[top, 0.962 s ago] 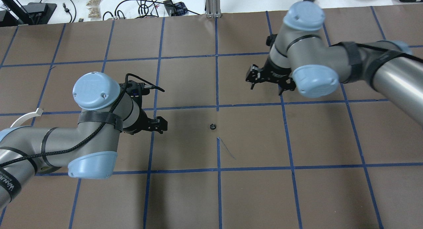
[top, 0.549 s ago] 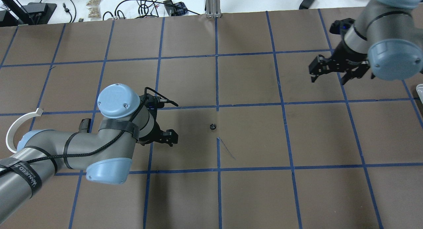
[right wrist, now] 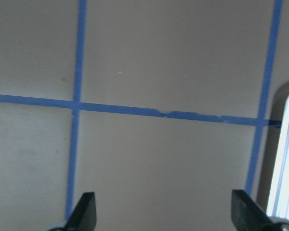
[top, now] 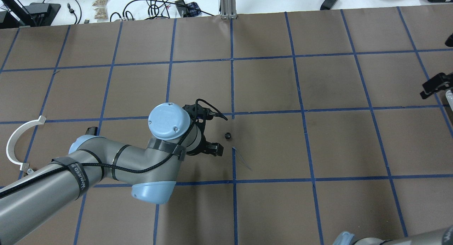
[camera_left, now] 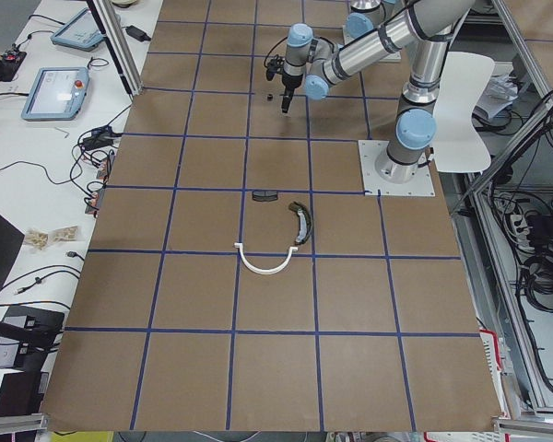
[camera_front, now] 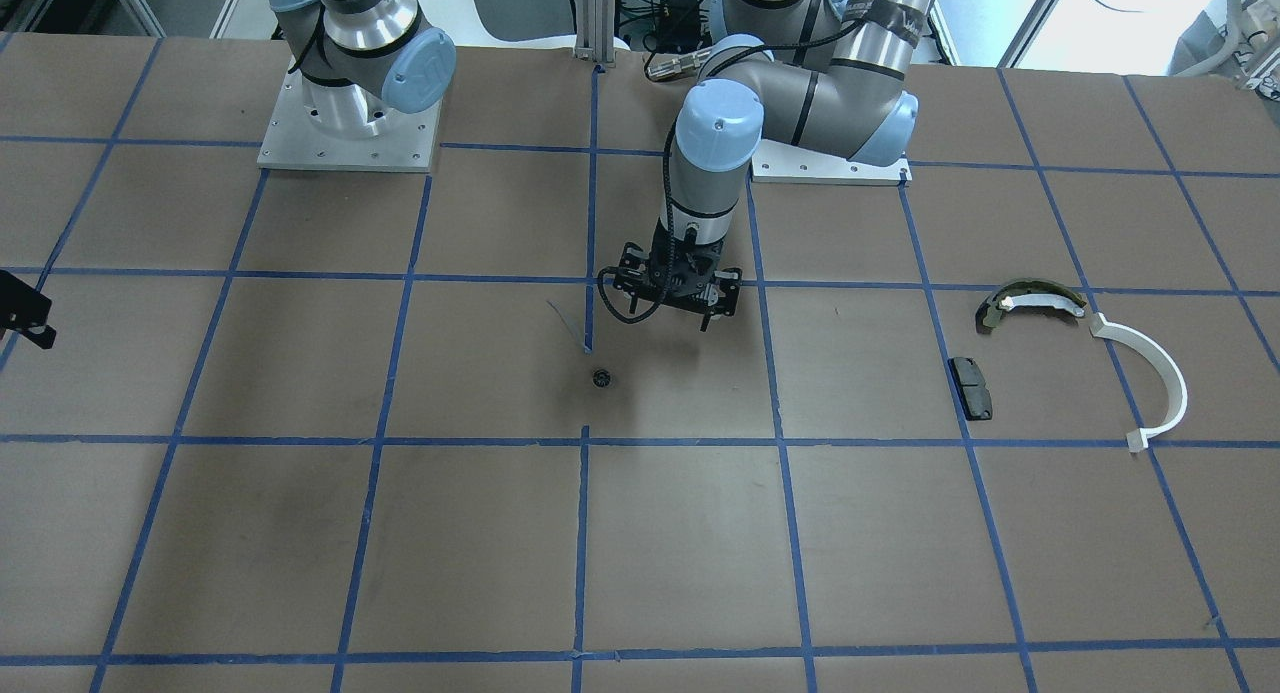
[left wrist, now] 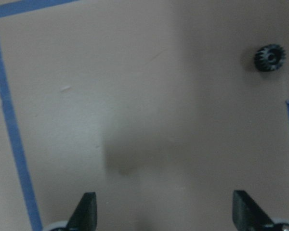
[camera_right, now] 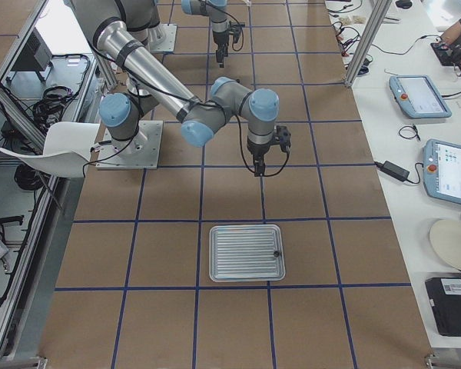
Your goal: Place bearing gear from tray to pile
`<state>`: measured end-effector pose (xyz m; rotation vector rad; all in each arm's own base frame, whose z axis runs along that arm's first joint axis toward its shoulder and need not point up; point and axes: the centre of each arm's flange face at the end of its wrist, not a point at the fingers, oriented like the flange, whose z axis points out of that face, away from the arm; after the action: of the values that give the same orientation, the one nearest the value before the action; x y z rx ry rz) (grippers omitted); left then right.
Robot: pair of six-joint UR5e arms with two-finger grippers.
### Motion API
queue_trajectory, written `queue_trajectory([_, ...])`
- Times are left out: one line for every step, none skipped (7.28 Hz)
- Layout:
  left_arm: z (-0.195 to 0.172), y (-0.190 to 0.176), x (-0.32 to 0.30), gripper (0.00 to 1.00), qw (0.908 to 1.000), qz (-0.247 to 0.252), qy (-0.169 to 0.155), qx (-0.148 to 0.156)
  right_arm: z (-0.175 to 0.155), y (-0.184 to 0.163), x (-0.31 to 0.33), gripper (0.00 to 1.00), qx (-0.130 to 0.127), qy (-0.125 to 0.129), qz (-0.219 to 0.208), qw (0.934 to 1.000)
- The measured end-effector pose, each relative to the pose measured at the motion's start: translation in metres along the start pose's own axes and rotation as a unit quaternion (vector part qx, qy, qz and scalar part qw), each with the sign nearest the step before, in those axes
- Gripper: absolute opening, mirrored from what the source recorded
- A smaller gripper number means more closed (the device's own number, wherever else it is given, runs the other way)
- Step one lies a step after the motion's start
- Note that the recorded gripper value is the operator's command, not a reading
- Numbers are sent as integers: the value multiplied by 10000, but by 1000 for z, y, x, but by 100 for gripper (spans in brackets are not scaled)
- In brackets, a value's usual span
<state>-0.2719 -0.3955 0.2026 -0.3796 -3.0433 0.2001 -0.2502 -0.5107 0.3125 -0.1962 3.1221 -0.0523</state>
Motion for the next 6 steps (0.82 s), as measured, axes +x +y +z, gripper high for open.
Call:
queue_trajectory([7, -17, 9, 100, 9999, -77, 51, 105, 13, 5, 44, 93, 63, 87, -226, 9997])
queue_trajectory([13, -29, 17, 100, 9995, -291, 66, 135, 25, 1, 87, 90, 110, 173, -437, 9988])
queue_trajectory([20, -34, 23, 100, 9991, -416, 60, 112, 37, -9, 123, 88, 132, 231, -624, 9977])
queue_trajectory([27, -36, 26, 100, 9989, -459, 64, 74, 51, -18, 153, 85, 137, 263, -785, 9965])
queue_trajectory([32, -36, 30, 92, 9990, -446, 76, 44, 63, -23, 178, 81, 133, 269, -881, 9957])
queue_trajectory([34, -34, 35, 91, 9992, -399, 83, 34, 73, -22, 196, 74, 137, 267, -906, 9954])
